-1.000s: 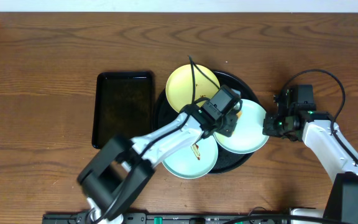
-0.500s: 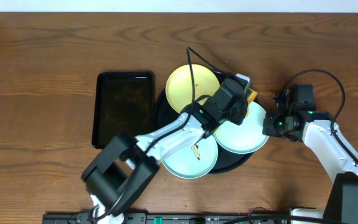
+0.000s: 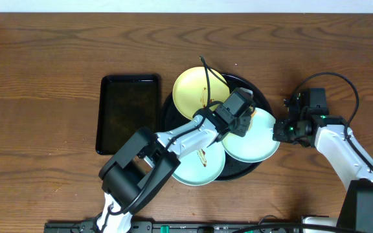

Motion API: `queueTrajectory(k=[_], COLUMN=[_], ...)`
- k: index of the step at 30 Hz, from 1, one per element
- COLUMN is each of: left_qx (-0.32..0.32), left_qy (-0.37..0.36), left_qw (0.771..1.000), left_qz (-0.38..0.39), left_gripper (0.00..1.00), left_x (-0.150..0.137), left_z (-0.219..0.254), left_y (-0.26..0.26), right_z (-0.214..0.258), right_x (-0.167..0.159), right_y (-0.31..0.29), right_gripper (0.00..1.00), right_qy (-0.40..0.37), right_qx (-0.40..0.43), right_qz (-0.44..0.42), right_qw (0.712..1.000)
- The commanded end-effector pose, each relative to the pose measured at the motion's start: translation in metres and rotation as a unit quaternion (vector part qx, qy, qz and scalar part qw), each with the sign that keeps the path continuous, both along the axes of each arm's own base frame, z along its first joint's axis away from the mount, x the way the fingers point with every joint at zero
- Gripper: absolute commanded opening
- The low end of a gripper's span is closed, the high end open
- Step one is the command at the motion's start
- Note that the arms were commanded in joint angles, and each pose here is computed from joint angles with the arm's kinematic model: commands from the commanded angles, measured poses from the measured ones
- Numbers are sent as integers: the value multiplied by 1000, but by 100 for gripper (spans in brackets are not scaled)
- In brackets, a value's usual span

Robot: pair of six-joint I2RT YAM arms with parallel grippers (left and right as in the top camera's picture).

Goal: Clean dirty plates on tray and stack at the side
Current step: 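Wipe the sponge across the lower pale green plate with the left gripper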

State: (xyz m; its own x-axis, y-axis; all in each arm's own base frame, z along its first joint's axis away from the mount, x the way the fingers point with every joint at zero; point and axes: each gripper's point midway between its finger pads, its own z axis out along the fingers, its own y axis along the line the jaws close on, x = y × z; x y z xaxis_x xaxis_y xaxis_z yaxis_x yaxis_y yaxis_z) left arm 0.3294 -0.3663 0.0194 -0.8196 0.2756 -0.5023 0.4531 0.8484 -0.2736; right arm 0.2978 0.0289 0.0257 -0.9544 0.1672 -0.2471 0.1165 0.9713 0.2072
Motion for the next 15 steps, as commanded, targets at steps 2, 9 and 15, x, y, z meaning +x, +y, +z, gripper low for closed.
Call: queueTrajectory(k=[2, 9, 15], left_qx=[65, 35, 26], left_qy=[51, 36, 25], left_qw=[997, 999, 999], left_qz=[9, 2, 3], left_gripper=[7, 8, 8], left_x=[-22, -24, -31], left_z=[-26, 18, 55], left_y=[32, 29, 38], right_z=[1, -1, 0], right_x=[2, 2, 4], right_y=[-2, -15, -17], right_gripper=[1, 1, 1], right_qy=[-2, 4, 0], right_qx=[-18, -43, -45], right_qz=[5, -47, -54], right_qw=[1000, 998, 997])
